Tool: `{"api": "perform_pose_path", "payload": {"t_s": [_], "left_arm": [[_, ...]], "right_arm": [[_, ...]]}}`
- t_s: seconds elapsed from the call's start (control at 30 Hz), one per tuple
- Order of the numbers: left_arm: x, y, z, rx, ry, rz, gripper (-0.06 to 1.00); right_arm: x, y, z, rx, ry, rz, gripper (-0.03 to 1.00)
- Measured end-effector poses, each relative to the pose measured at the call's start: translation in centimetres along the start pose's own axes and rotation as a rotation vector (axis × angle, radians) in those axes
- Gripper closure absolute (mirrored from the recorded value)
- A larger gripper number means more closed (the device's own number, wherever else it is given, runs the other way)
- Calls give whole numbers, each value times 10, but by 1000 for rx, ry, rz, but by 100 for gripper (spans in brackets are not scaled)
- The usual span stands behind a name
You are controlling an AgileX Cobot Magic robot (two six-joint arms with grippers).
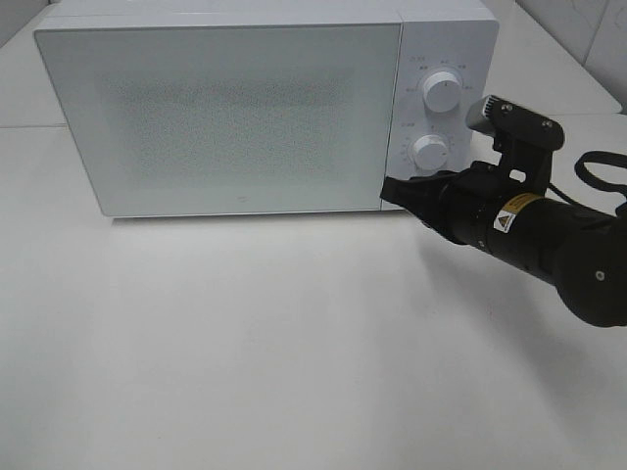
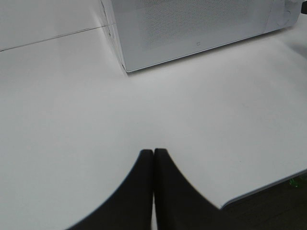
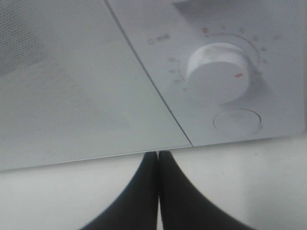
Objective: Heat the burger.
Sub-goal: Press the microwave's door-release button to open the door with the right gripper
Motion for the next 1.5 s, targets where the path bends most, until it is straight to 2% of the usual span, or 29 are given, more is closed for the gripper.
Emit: {"api": "perform_pose_path", "payload": {"t_s": [0.03,0.1,0.13,0.17,0.23,0.33,0.4,0.43,0.5,0.57,0.6,0.77,1.0,1.23,1.5], "left_arm": [[0,0,0,0,0,0,94],[0,0,0,0,0,0,94],[0,0,0,0,0,0,94],[0,0,0,0,0,0,94],[0,0,0,0,0,0,94],[0,0,0,0,0,0,94],[0,0,0,0,0,0,94],[0,0,0,0,0,0,94],[0,0,0,0,0,0,94],[0,0,0,0,0,0,94],[0,0,0,0,0,0,94],[0,0,0,0,0,0,94],[0,0,0,0,0,0,94],[0,0,0,0,0,0,94],[0,0,0,0,0,0,94]], "right_arm": [[2,-1,-5,26,-89,0,96],[2,-1,-8,39,-129,-3,96],[1,-1,-12,61,-213,-14,96],[1,-1,-12,61,-213,-14,96],[-2,-1,-16,82,-364,-36,96],[-2,-1,-17,84,-403,-40,96],[-2,-2,-17,81,-542,-53,96],[-2,-2,-17,81,-542,-53,96],[1,-5,-19,77,-639,-68,96],[2,-6,-20,75,-662,-73,96],[5,-8,-21,75,-716,-79,96],[16,-16,-24,89,-767,-63,96],[8,-31,-22,77,-774,-84,96],[9,-35,-39,172,-820,-114,96],[9,-45,-41,181,-807,-121,96]]}}
Point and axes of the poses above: a point on each arm's last joint axis where the gripper is mounted, y pointing back along that axis away from the gripper, z along the wrist's bending axis when the last joint is at zero, x = y × z, the point moved 9 cm from there along -y, pointing out along that axis toward the gripper, and after that the axes turned 9 degrees about y, right-handed, at the moved point
